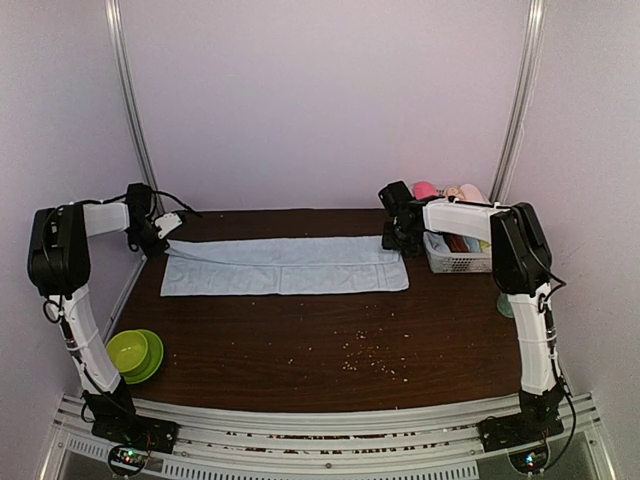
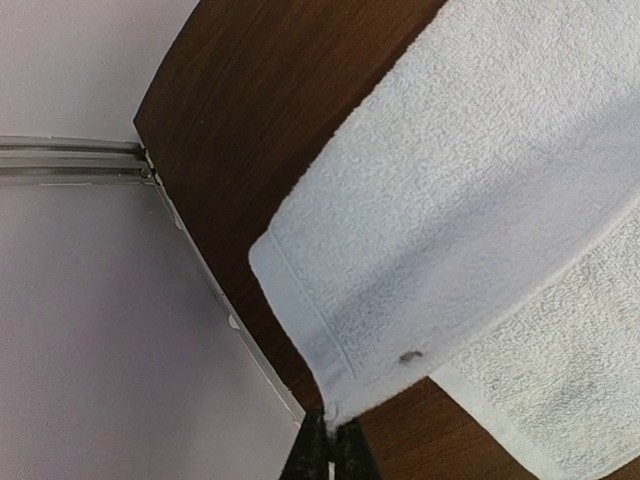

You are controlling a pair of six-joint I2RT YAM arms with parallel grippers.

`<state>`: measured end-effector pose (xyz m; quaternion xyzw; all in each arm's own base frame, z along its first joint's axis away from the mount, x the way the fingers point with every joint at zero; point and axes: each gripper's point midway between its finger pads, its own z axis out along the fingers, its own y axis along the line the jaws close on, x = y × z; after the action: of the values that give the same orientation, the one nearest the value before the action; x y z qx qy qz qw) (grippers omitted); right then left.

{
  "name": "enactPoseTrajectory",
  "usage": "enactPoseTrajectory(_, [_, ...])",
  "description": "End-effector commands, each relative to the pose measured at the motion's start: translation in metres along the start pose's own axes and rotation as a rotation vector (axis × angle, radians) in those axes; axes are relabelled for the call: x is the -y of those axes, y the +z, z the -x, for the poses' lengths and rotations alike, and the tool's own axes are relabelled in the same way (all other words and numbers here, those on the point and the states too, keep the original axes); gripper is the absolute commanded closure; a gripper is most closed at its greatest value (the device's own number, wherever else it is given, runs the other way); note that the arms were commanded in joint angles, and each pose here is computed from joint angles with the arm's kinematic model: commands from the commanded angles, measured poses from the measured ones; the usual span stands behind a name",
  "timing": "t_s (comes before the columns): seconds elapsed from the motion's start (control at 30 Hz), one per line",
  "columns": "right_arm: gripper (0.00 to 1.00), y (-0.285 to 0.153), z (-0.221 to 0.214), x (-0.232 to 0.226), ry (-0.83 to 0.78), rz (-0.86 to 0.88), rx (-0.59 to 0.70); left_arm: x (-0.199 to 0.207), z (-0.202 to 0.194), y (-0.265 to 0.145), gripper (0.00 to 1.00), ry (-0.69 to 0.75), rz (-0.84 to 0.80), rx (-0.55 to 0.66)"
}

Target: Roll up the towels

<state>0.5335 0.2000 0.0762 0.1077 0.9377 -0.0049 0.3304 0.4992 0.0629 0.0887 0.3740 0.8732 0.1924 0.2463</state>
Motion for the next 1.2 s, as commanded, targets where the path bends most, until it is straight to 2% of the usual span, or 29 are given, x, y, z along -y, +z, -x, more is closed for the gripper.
enactPoseTrajectory(0.0, [0.53,0.013,0.0,0.0,0.066,-0.011,0.005,-0.019,0.007,0.004,1.0,-0.023,0.055,0.018])
enactPoseTrajectory(0.37, [0.59,0.01,-0.014,-0.001,0.088,0.007,-0.046,-0.041,0.011,0.01,1.0,-0.044,0.117,-0.003])
enactPoseTrajectory(0.53, [0.57,0.0,-0.018,0.002,0.148,0.035,-0.019,-0.042,0.012,0.013,1.0,-0.034,0.11,-0.001])
enactPoseTrajectory(0.67, [0.53,0.004,-0.016,0.003,0.161,0.034,-0.046,-0.04,0.016,0.011,1.0,-0.027,0.096,0.016])
enactPoseTrajectory(0.87, [0.53,0.016,-0.01,0.002,0.143,0.022,-0.083,-0.034,0.025,0.0,1.0,-0.041,0.054,0.071])
enactPoseTrajectory(1.0, [0.56,0.019,-0.011,-0.002,0.12,0.03,-0.111,-0.033,0.025,-0.001,1.0,-0.041,0.055,0.072])
enactPoseTrajectory(1.17, [0.54,0.019,-0.014,0.003,0.114,-0.008,-0.139,-0.035,0.022,-0.004,1.0,-0.032,0.063,0.057])
